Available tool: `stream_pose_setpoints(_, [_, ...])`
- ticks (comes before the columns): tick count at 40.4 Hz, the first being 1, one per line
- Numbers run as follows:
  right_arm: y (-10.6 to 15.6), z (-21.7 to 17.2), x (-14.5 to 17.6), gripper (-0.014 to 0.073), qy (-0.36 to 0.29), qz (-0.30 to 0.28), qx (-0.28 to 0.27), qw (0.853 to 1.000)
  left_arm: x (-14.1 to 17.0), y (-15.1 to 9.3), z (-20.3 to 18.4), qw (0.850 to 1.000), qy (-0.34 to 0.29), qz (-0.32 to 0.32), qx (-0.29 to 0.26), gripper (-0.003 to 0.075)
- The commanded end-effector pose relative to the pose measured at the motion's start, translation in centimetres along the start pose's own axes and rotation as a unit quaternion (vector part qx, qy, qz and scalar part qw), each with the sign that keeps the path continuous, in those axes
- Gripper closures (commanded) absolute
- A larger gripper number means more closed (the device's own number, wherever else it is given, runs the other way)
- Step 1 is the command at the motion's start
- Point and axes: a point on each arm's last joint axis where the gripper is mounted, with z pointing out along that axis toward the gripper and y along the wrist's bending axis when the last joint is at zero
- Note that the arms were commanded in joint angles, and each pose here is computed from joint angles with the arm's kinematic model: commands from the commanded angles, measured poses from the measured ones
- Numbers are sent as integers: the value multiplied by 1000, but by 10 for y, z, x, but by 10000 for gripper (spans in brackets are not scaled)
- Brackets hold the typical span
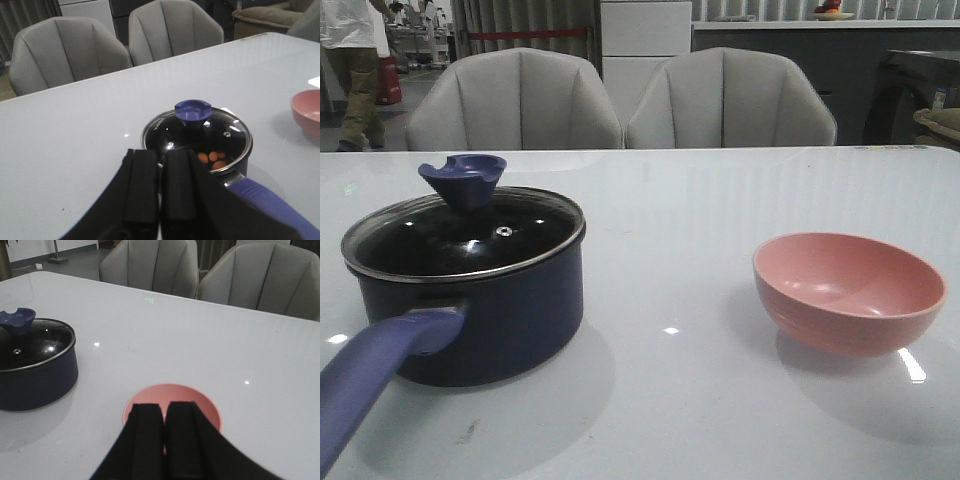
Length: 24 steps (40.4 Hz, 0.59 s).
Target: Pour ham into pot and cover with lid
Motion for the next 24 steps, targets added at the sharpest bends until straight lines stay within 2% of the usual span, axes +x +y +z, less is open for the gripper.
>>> stream_pose_setpoints(1, [-1,-1,-15,445,-46,0,6,999,-8,2,2,999,-38,3,-24,606])
stream_pose_setpoints(12, [-1,-1,-15,445,-46,0,6,999,22,7,16,987,-108,-34,-114,606])
stream_pose_setpoints(24, [-1,-1,-15,445,-46,0,6,999,64,8,26,974,-142,-57,-164,606])
